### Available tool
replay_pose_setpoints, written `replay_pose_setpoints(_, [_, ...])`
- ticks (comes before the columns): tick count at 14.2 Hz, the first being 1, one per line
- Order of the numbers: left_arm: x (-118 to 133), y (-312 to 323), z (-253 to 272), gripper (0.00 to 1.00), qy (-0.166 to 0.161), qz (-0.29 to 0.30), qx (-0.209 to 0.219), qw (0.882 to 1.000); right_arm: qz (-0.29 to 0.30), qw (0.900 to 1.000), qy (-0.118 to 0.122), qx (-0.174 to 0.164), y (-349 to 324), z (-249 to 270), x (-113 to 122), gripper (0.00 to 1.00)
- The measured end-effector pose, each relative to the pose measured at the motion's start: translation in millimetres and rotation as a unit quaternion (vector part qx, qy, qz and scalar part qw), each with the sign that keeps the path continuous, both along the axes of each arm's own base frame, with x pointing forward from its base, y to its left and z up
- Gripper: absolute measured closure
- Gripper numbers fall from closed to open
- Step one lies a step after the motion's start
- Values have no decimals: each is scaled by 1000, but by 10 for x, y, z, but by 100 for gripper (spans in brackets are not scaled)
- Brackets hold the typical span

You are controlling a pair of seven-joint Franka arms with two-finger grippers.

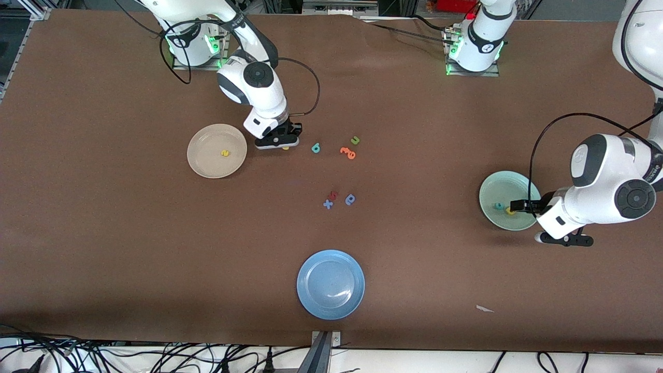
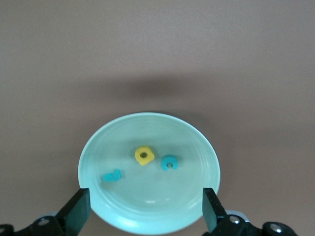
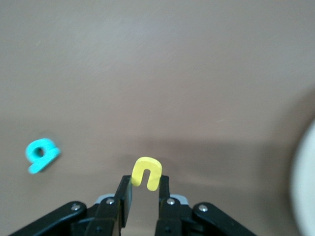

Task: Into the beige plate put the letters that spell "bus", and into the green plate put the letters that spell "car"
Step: 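Place the cyan c on the green plate while the right carries the yellow u, then drop the yellow u on the cream plate while the left gripper returns to rest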

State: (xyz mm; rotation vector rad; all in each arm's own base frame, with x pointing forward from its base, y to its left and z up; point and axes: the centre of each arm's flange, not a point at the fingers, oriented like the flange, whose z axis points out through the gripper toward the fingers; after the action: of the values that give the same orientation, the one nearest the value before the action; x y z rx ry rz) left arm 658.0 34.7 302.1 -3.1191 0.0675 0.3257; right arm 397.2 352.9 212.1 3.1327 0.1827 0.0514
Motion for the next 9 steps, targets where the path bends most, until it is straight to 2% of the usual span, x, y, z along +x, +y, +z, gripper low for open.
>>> replay_pose_setpoints(2, [-89, -120, 287, 0, -5, 2, -6, 1000, 12, 1000, -10, -26, -302, 256, 233, 74])
replay_pose_setpoints(4, [-214, -200, 668, 0, -21, 13, -15, 1000, 22, 999, -11, -49, -635, 421, 422, 74])
replay_pose_setpoints(7, [-478, -206, 1381, 0, -45, 36, -35, 998, 44, 997, 5, -64, -1151, 398, 604, 74])
replay_pose_setpoints(9, [-665, -231, 1862, 0, -62, 35, -34, 997, 47, 996, 19, -67, -1443, 316, 675, 74])
